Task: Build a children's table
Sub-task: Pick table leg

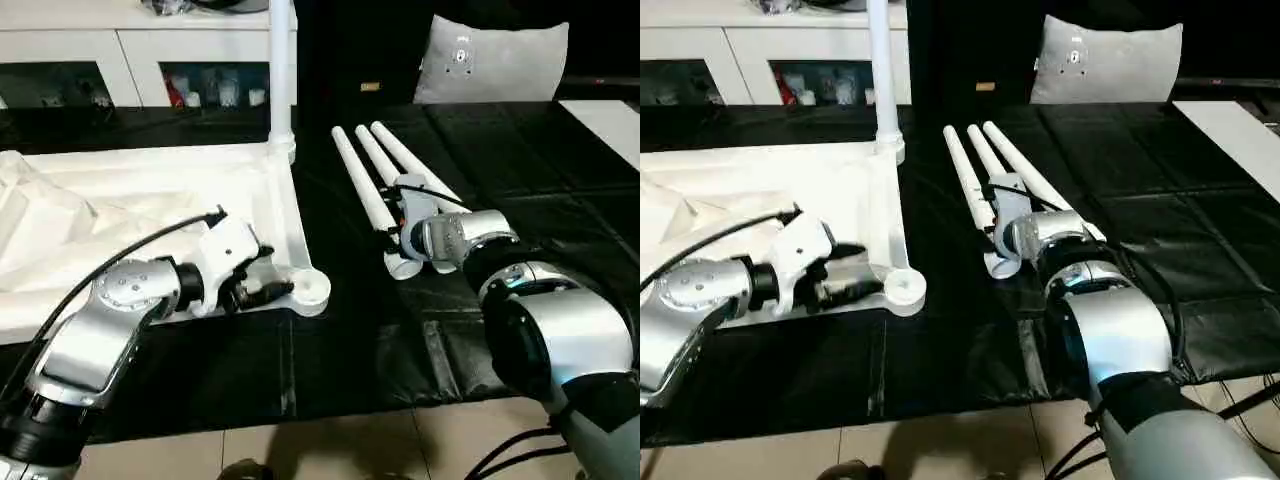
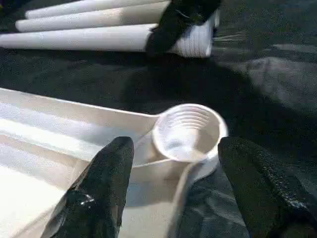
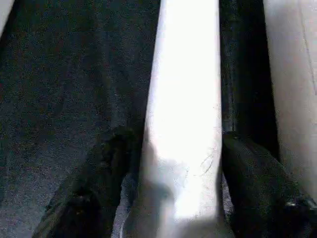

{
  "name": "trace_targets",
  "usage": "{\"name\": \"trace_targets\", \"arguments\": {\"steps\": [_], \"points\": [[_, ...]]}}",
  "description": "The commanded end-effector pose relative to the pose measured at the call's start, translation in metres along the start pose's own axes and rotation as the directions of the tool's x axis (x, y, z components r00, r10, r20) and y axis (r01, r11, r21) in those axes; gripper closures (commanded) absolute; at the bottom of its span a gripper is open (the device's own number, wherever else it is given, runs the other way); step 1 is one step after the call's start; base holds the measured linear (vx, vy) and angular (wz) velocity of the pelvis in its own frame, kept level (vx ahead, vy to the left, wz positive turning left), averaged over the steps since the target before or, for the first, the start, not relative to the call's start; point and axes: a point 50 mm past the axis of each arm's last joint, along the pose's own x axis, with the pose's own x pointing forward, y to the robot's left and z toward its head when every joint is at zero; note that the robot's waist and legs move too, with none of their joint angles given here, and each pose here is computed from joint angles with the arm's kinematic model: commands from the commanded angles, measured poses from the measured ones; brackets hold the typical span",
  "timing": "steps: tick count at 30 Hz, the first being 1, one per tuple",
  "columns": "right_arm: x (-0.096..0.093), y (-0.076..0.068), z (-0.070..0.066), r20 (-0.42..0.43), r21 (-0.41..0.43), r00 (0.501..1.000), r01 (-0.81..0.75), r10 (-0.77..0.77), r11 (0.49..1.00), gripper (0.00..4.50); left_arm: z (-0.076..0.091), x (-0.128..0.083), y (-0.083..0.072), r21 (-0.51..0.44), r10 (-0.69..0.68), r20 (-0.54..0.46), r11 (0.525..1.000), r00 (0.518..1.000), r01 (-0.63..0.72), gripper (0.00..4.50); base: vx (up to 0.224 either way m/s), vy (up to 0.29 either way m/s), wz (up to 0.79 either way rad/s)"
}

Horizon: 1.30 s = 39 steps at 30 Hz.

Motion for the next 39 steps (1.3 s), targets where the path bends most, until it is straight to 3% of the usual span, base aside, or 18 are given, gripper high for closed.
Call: {"name": "trace_targets", "arguments": {"steps": [1, 8, 15, 20, 23, 24, 26, 28, 30, 31, 32, 33, 34, 37, 39], "points": [[-0.001, -0.006, -0.005, -0.031, 0.008, 0.999, 0.015, -0.015, 1.0, 1.75, 0.003, 0.0, -0.002, 0.015, -0.021, -0.002, 1.0, 1.0, 0.021, 1.32, 0.0, 0.0, 0.0], [-0.002, -0.011, -0.007, -0.039, 0.025, 0.999, 0.018, -0.017, 1.0, 2.46, 0.006, 0.003, 0.0, 0.018, -0.022, 0.005, 1.0, 1.0, 0.022, 1.32, 0.0, 0.0, 0.0], [-0.002, -0.009, -0.008, -0.027, 0.069, 1.0, -0.012, 0.014, 0.998, 2.6, 0.006, 0.004, 0.004, 0.021, 0.0, 0.011, 1.0, 1.0, 0.0, 1.32, 0.0, 0.0, 0.0], [-0.001, -0.01, -0.002, 0.086, 0.212, 0.996, -0.03, 0.012, 0.977, 2.6, 0.016, 0.013, 0.015, -0.026, 0.133, 0.111, 0.991, 0.985, -0.131, 1.32, 0.0, 0.0, 0.0], [-0.002, -0.01, 0.007, 0.204, 0.274, 0.979, -0.075, 0.018, 0.959, 2.6, 0.019, 0.021, 0.022, -0.083, 0.225, 0.149, 0.973, 0.963, -0.215, 1.32, 0.0, 0.0, 0.0], [-0.003, -0.01, 0.014, 0.295, 0.299, 0.955, -0.123, 0.031, 0.946, 2.6, 0.02, 0.024, 0.024, -0.112, 0.262, 0.168, 0.963, 0.95, -0.246, 1.32, 0.0, 0.0, 0.0], [-0.011, -0.011, 0.03, 0.505, 0.309, 0.86, -0.257, 0.071, 0.916, 2.6, 0.027, 0.03, 0.027, -0.162, 0.314, 0.216, 0.945, 0.924, -0.283, 1.32, 0.0, 0.0, 0.0], [-0.014, -0.012, 0.032, 0.556, 0.341, 0.825, -0.337, 0.1, 0.878, 2.6, 0.031, 0.033, 0.028, -0.178, 0.342, 0.238, 0.936, 0.909, -0.305, 1.32, 0.0, 0.0, 0.0], [-0.024, -0.013, 0.038, 0.685, 0.364, 0.709, -0.534, 0.169, 0.763, 2.6, 0.045, 0.039, 0.03, -0.244, 0.376, 0.306, 0.919, 0.875, -0.31, 1.32, 0.0, 0.0, 0.0], [-0.024, -0.013, 0.038, 0.685, 0.364, 0.709, -0.534, 0.169, 0.763, 2.6, 0.045, 0.039, 0.03, -0.244, 0.376, 0.306, 0.919, 0.875, -0.31, 1.14, 0.0, 0.0, 0.0], [-0.027, -0.013, 0.04, 0.719, 0.34, 0.67, -0.571, 0.184, 0.748, 2.6, 0.048, 0.04, 0.031, -0.259, 0.38, 0.318, 0.916, 0.868, -0.306, 1.04, 0.0, 0.0, 0.0], [-0.031, -0.013, 0.037, 0.755, 0.291, 0.615, -0.626, 0.229, 0.723, 2.6, 0.054, 0.042, 0.032, -0.292, 0.388, 0.351, 0.91, 0.852, -0.294, 0.96, 0.0, 0.0, 0.0], [-0.039, -0.011, 0.029, 0.802, 0.207, 0.512, -0.721, 0.307, 0.661, 2.6, 0.068, 0.043, 0.036, -0.364, 0.402, 0.416, 0.896, 0.816, -0.255, 0.96, 0.0, 0.0, 0.0], [-0.053, -0.008, 0.013, 0.846, 0.095, 0.362, -0.825, 0.392, 0.557, 2.6, 0.088, 0.045, 0.04, -0.482, 0.42, 0.505, 0.862, 0.754, -0.158, 0.72, 0.0, 0.0, 0.0], [-0.061, -0.008, 0.004, 0.857, 0.045, 0.289, -0.867, 0.427, 0.497, 2.61, 0.099, 0.047, 0.039, -0.528, 0.402, 0.545, 0.846, 0.735, -0.071, 0.61, 0.0, 0.0, 0.0]]}}
